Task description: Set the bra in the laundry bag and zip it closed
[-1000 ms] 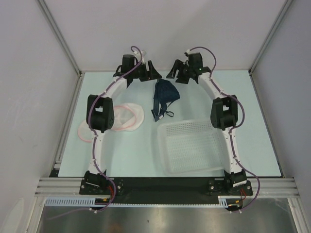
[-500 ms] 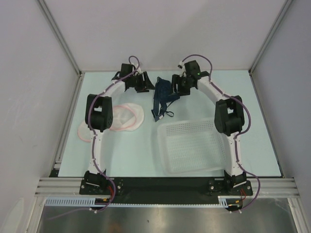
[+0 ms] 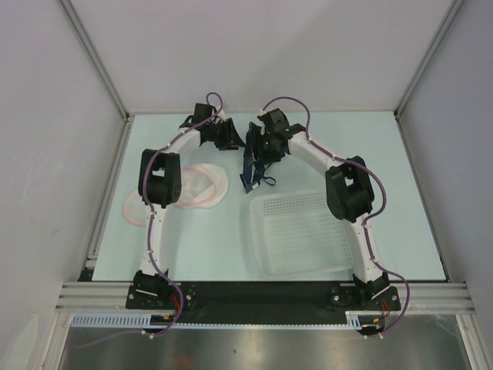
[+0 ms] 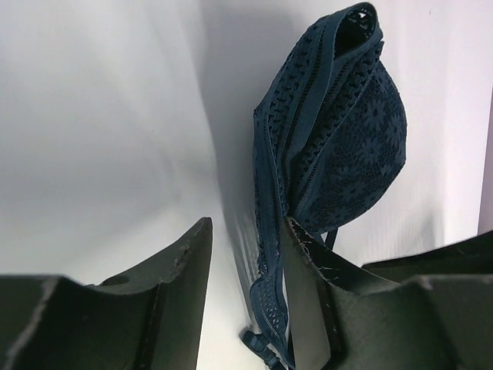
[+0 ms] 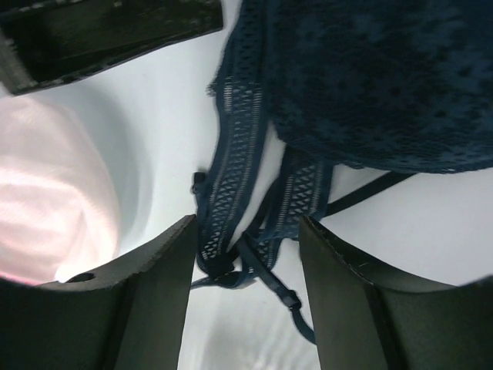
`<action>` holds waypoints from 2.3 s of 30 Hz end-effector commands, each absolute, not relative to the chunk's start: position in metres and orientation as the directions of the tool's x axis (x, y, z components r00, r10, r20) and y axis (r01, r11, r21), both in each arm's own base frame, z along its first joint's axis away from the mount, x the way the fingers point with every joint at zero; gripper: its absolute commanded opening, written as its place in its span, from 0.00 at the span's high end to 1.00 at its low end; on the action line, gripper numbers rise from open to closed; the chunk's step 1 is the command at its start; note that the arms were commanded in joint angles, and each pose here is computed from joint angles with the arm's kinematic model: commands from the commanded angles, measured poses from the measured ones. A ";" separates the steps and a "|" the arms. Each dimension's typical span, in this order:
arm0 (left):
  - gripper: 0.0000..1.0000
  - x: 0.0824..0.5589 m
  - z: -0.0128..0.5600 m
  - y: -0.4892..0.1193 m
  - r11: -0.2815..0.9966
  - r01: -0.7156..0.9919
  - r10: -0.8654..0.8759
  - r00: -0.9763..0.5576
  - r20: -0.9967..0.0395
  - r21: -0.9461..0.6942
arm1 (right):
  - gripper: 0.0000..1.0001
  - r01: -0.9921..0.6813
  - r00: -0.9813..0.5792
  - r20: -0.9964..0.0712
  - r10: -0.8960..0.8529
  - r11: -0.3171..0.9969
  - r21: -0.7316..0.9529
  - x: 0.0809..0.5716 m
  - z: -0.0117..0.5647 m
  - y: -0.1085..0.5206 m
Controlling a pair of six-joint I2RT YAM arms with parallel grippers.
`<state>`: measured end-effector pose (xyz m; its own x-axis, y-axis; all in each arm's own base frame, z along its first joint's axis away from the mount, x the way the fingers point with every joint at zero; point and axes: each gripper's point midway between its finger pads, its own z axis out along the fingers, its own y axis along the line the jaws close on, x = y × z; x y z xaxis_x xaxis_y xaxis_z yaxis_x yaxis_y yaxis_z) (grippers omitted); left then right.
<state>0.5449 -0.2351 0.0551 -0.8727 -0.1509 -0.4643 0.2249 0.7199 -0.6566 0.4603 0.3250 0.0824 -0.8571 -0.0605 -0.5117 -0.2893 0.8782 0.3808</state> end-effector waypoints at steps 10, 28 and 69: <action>0.55 0.542 0.065 -0.261 0.670 0.289 -0.116 -0.869 -0.480 -0.684 | 0.45 -0.193 -0.861 -0.508 -0.019 0.937 0.291 0.480 0.040 0.315; 1.00 0.540 0.048 -0.262 0.697 0.252 -0.118 -0.883 -0.455 -0.671 | 0.88 -0.092 -0.770 -0.576 0.274 0.846 0.525 0.520 0.072 0.340; 0.00 0.577 0.098 -0.256 0.536 0.087 -0.434 -0.825 -0.362 -0.840 | 0.95 -0.116 -0.834 -0.458 0.307 0.714 0.690 0.532 0.064 0.348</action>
